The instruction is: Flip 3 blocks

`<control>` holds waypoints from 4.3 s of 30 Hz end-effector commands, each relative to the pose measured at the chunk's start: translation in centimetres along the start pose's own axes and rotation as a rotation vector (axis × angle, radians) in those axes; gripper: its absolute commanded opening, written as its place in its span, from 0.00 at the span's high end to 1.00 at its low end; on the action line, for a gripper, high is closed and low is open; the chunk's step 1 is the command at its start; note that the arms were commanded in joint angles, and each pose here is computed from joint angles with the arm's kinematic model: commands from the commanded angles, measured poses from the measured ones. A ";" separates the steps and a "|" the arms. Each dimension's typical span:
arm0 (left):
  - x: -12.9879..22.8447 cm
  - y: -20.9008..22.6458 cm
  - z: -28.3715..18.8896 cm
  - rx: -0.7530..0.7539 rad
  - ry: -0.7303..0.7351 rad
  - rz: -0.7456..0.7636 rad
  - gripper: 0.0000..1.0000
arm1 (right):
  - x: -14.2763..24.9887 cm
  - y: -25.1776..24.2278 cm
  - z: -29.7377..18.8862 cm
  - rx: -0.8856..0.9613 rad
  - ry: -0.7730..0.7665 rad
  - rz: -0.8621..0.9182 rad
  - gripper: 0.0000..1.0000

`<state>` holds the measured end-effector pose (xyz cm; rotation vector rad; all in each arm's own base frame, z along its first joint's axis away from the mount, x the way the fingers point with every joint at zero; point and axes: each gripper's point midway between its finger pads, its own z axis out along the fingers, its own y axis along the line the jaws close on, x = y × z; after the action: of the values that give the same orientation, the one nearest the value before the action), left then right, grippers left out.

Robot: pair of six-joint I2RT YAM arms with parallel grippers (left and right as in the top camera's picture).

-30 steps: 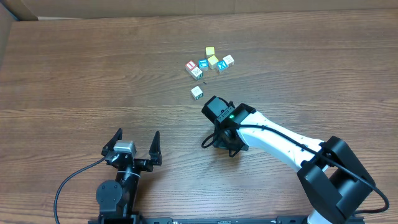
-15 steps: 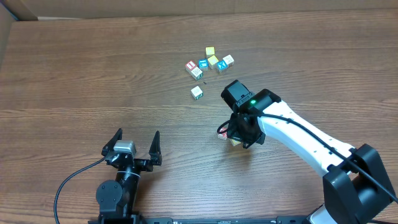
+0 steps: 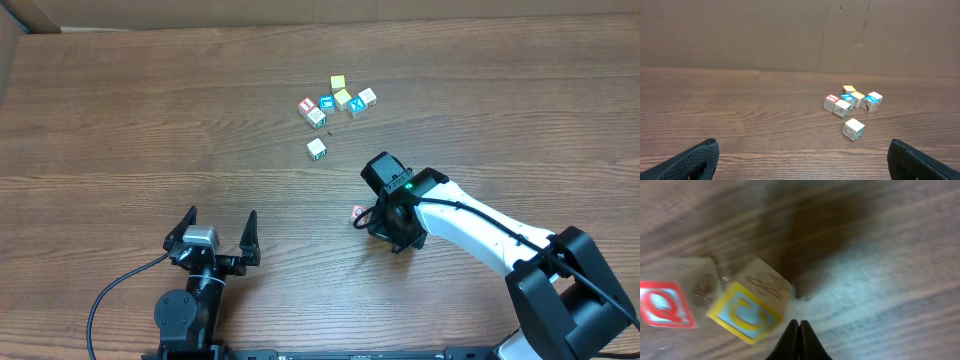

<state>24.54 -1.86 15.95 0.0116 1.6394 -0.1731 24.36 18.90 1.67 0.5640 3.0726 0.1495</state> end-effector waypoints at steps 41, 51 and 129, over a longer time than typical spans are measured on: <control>0.1 -0.2 0.0 0.009 -0.001 0.023 0.00 | -2.8 3.5 -0.9 -0.129 -0.142 -0.207 0.96; 0.1 -0.2 0.0 0.009 -0.001 0.023 0.00 | -2.1 5.3 -1.2 -0.220 -0.108 -0.297 0.96; 0.1 -0.2 0.0 0.009 -0.001 0.023 0.00 | -3.0 4.5 0.6 -0.160 -0.122 -0.248 0.96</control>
<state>24.54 -1.86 15.95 0.0116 1.6394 -0.1731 29.11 21.75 2.48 0.1861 2.9259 0.3691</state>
